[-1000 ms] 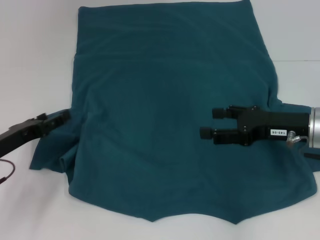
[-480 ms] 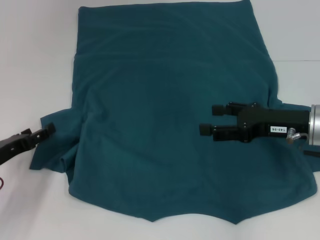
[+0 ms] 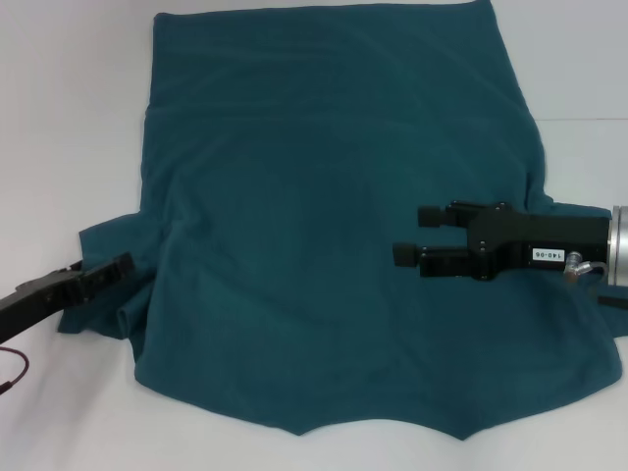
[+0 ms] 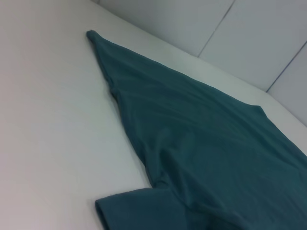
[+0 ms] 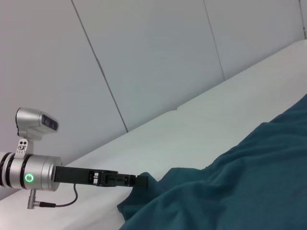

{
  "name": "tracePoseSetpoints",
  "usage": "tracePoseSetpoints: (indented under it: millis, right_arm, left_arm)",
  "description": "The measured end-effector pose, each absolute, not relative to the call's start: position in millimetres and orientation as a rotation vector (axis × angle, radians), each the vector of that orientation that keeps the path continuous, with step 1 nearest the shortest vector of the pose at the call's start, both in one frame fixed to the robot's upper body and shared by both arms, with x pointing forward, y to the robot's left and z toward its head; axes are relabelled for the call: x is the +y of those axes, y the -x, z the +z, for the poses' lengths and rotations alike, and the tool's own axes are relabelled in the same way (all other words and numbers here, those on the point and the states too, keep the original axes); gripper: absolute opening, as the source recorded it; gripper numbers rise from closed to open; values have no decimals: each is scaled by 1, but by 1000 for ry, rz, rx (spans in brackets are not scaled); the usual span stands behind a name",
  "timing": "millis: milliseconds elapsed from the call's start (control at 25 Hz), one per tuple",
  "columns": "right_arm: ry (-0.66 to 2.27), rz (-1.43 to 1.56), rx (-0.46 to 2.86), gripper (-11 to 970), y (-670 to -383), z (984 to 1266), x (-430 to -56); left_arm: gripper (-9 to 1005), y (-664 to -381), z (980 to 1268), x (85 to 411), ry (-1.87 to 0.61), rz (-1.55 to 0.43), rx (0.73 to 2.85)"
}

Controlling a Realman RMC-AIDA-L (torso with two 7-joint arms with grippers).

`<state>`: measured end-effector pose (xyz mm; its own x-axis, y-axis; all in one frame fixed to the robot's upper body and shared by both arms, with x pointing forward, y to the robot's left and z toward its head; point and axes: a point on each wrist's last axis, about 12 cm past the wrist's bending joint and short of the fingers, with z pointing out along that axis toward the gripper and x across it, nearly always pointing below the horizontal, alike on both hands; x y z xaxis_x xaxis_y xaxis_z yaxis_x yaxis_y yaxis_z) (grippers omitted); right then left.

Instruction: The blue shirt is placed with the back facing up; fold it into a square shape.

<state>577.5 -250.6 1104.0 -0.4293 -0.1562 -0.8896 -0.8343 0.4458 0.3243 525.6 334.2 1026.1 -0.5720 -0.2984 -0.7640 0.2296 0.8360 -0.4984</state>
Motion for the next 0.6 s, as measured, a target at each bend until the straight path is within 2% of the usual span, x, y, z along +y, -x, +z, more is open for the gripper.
tracePoseSetpoints:
  millis: [120, 360, 600]
  right_arm:
    - [838, 1021, 1861, 904, -577, 1104, -251]
    - [838, 1021, 1859, 903, -577, 1104, -251]
    - [835, 1021, 1856, 902, -577, 1104, -251]
  left_arm:
    - [819, -527, 1027, 335, 55, -696, 2060]
    - [597, -529, 1028, 335, 55, -691, 2059]
    - [469, -530, 1028, 335, 61, -688, 2058]
